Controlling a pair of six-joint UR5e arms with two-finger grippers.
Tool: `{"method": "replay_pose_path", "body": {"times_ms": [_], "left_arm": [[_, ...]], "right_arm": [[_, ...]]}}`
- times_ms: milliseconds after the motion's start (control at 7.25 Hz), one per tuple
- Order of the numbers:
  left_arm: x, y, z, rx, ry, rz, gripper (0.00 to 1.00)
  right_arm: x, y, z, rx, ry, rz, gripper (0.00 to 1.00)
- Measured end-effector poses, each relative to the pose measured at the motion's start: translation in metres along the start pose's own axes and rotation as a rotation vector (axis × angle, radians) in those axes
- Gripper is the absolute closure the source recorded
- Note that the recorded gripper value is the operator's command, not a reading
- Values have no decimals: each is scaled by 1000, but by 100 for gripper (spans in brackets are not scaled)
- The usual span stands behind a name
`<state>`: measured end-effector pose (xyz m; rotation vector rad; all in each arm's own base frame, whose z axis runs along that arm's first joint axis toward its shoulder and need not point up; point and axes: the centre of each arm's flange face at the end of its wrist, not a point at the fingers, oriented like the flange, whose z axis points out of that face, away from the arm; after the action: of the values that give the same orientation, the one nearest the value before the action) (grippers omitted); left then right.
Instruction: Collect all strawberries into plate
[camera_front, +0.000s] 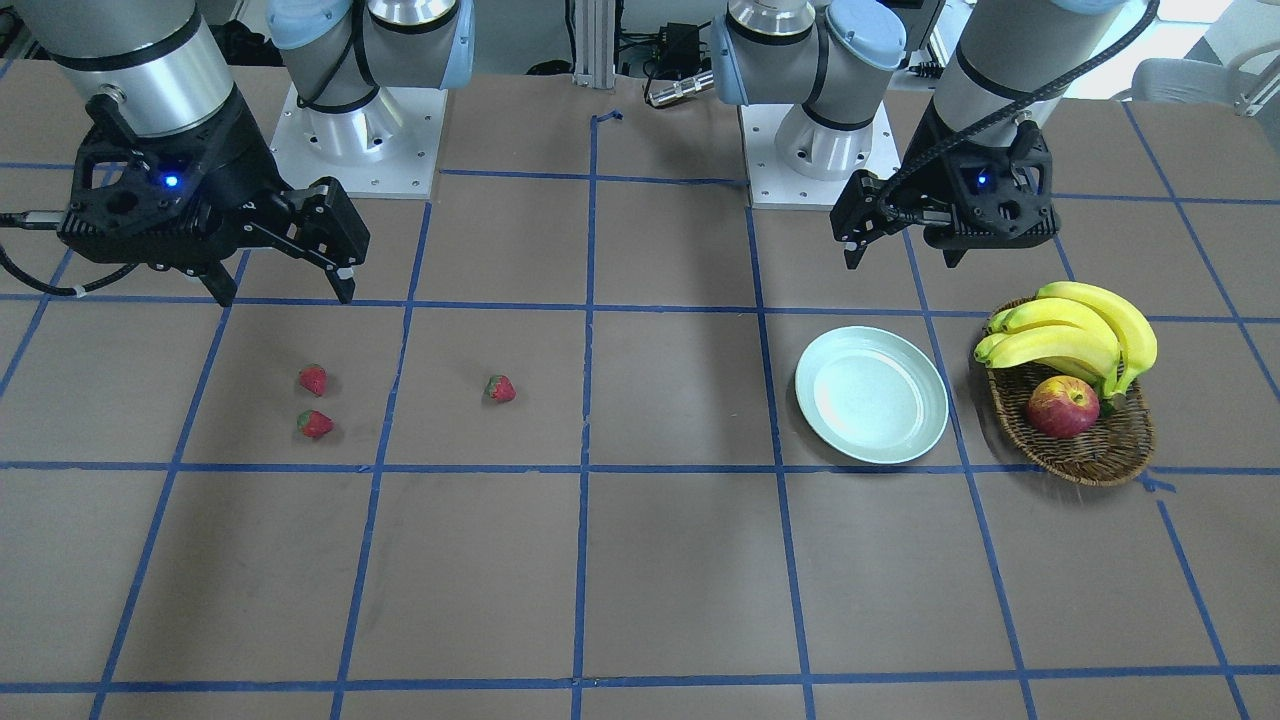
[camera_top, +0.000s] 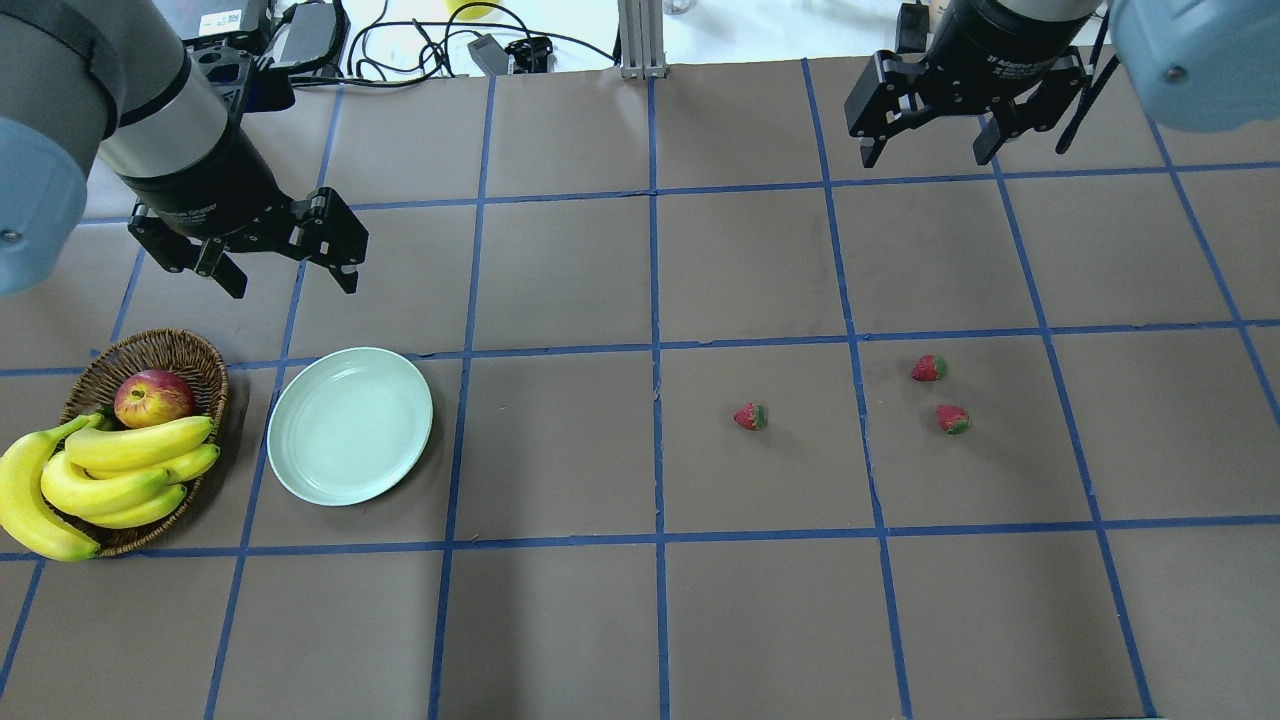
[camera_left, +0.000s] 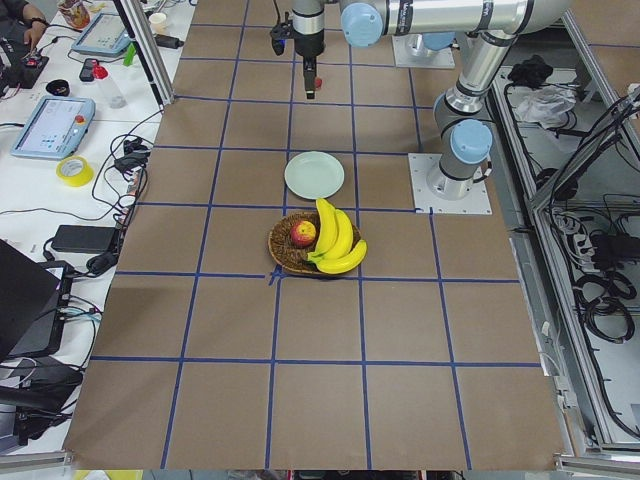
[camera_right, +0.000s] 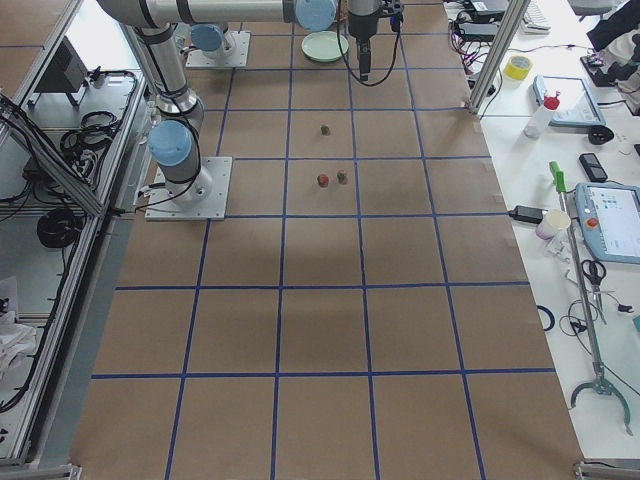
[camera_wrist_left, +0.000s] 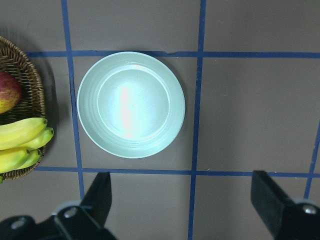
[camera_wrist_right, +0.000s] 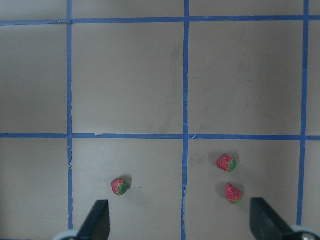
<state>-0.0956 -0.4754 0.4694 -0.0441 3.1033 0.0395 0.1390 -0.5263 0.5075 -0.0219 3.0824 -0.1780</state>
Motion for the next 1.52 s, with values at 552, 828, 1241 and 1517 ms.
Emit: {"method": "replay_pose_path", "body": {"times_ms": [552, 828, 1241, 1517], "left_arm": [[0, 2, 5, -8, 2, 1, 0], [0, 2, 4, -5, 2, 1, 0], [0, 3, 4, -4, 1, 1, 0], [0, 4, 6, -9, 1, 0, 0]], "right_arm": [[-22, -17, 20, 69, -19, -15, 0], [-72, -19, 92, -24, -17, -2, 0], [-99, 34, 211, -83, -16, -79, 0], [-97, 55, 253, -90, -16, -184, 0]]}}
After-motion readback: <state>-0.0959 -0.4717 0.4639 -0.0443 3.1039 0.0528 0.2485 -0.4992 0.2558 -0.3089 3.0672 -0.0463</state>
